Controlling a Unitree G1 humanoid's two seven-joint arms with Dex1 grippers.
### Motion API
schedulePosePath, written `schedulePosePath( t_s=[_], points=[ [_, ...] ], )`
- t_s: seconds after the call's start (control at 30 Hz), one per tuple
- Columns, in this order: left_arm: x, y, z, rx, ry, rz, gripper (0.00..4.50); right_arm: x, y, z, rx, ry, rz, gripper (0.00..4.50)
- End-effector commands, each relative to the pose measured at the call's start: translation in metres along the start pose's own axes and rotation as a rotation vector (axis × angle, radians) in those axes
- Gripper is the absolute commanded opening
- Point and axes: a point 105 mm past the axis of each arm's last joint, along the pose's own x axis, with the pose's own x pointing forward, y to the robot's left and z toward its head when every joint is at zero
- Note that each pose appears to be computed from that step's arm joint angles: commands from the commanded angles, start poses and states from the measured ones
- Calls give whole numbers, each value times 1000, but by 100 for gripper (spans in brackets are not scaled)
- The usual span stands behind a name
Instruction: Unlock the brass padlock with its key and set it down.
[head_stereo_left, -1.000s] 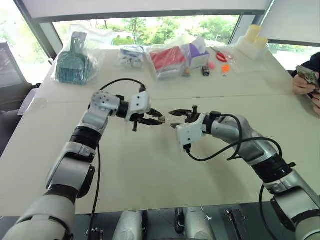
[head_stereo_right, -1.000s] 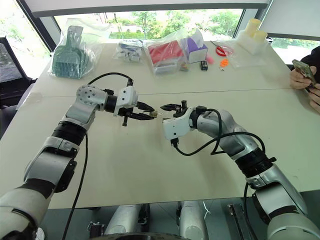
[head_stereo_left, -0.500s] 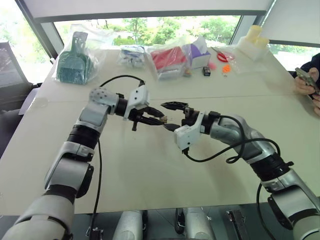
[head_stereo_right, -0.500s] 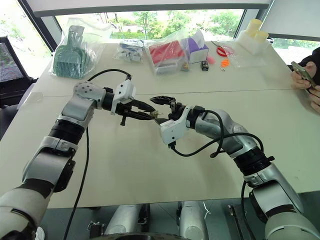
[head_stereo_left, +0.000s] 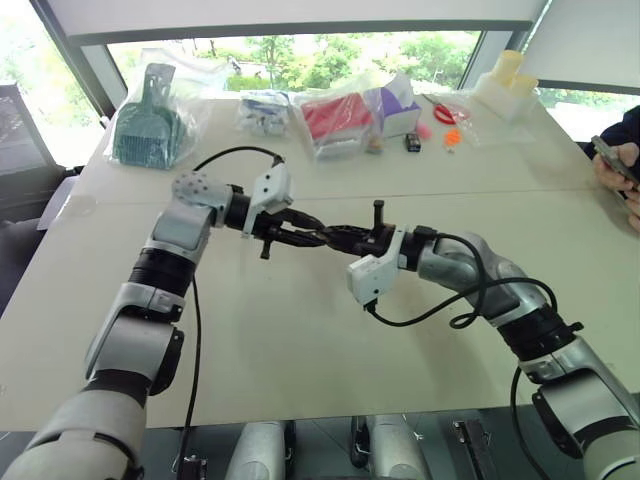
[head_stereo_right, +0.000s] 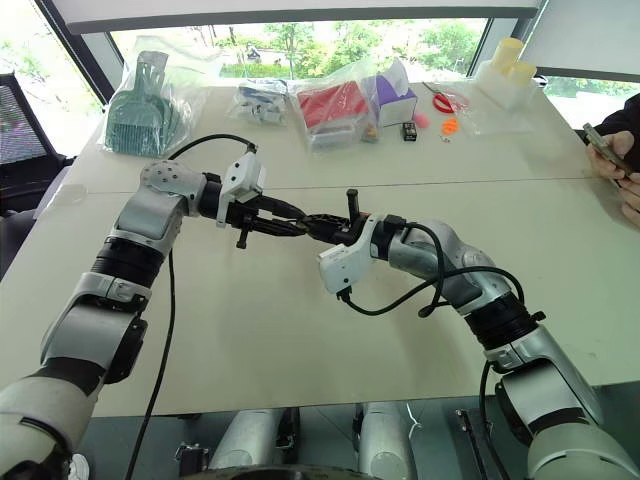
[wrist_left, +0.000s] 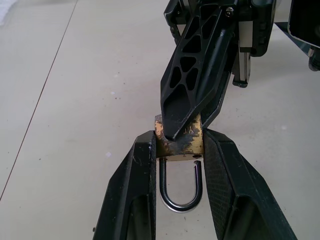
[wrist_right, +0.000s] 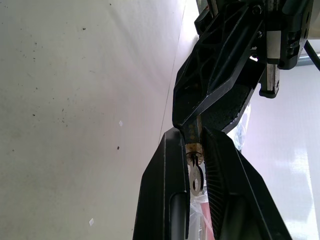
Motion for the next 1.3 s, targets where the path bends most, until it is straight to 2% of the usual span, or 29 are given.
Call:
schedulePosePath(
  t_s=[0.03,0.23,0.37,0.47,0.57,0.8,0.83,1.3],
  points=[
    [-2,3,15,53,-17,8,177,-2,-20,-3,-6,9,-69,0],
    [-15,7,14,42,-23,67,441,-3,-19,-6,10,24,-67,0],
    [-28,19,29,50,-89,158,447,-3,-18,-7,16,27,-68,0],
    [-34,24,31,60,-97,198,447,-3,-18,-7,19,27,-66,0],
    [-42,19,30,48,-102,185,358,-2,-16,-5,31,24,-67,0],
    [-37,-1,22,7,-93,85,34,-1,-17,-6,25,23,-61,0],
    [-37,-2,22,3,-96,86,4,-1,-17,-6,24,24,-60,0],
    [-25,-1,-1,-29,-23,88,4,2,-18,2,32,1,-69,0]
  ],
)
